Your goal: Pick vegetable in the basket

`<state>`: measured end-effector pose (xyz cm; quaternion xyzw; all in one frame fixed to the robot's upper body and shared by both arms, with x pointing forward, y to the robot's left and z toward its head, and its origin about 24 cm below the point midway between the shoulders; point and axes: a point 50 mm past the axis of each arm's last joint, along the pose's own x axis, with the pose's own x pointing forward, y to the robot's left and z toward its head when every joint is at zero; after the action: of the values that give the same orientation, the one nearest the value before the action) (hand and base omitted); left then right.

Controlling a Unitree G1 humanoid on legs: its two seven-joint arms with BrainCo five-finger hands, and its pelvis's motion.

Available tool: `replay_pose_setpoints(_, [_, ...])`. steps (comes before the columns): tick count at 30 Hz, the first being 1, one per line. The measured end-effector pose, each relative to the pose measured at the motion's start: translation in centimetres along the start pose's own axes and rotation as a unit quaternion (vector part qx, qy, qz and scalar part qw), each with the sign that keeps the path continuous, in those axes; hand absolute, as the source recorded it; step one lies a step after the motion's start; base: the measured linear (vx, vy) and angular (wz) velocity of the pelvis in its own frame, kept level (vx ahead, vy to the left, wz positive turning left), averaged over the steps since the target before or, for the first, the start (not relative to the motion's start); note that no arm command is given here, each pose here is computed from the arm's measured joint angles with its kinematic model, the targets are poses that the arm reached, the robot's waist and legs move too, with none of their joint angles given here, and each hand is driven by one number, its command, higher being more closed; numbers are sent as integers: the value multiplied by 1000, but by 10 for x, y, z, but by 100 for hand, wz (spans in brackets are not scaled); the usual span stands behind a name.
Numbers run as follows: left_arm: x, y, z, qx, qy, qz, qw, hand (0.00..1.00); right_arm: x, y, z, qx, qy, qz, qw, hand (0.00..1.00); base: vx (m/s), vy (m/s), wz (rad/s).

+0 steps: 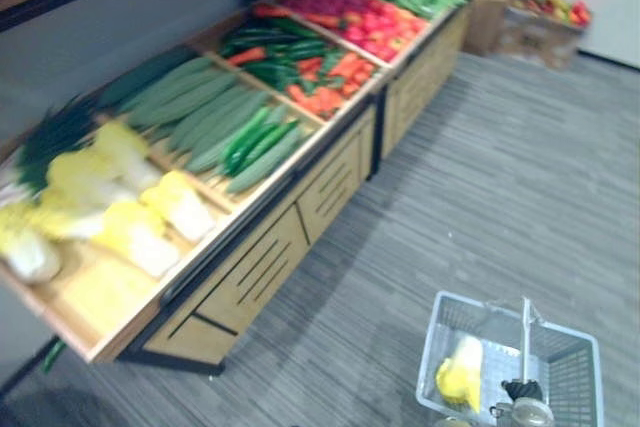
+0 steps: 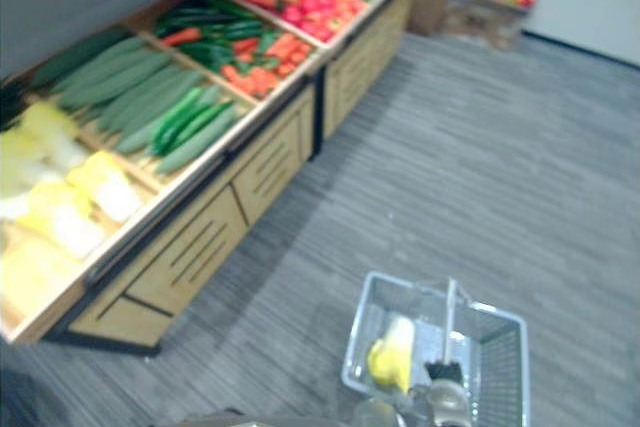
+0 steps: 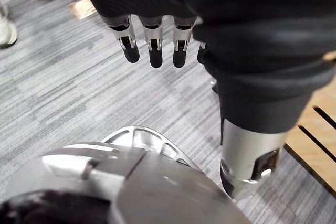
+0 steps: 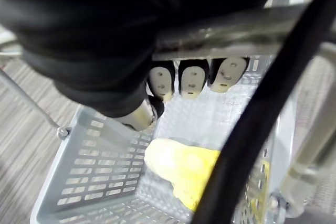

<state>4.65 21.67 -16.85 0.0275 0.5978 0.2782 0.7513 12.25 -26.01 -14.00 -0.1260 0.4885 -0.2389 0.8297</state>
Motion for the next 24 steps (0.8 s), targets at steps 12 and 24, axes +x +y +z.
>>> replay_pose_setpoints(12, [0, 5, -8, -30, 15, 15, 999, 0, -7, 7, -20, -40, 2, 19, 999, 100, -52, -87, -87])
replay_pose_setpoints(24, [1, 16, -9, 2, -6, 29, 1000, 0, -10, 6, -22, -38, -8, 18, 999, 100, 32, 174, -43])
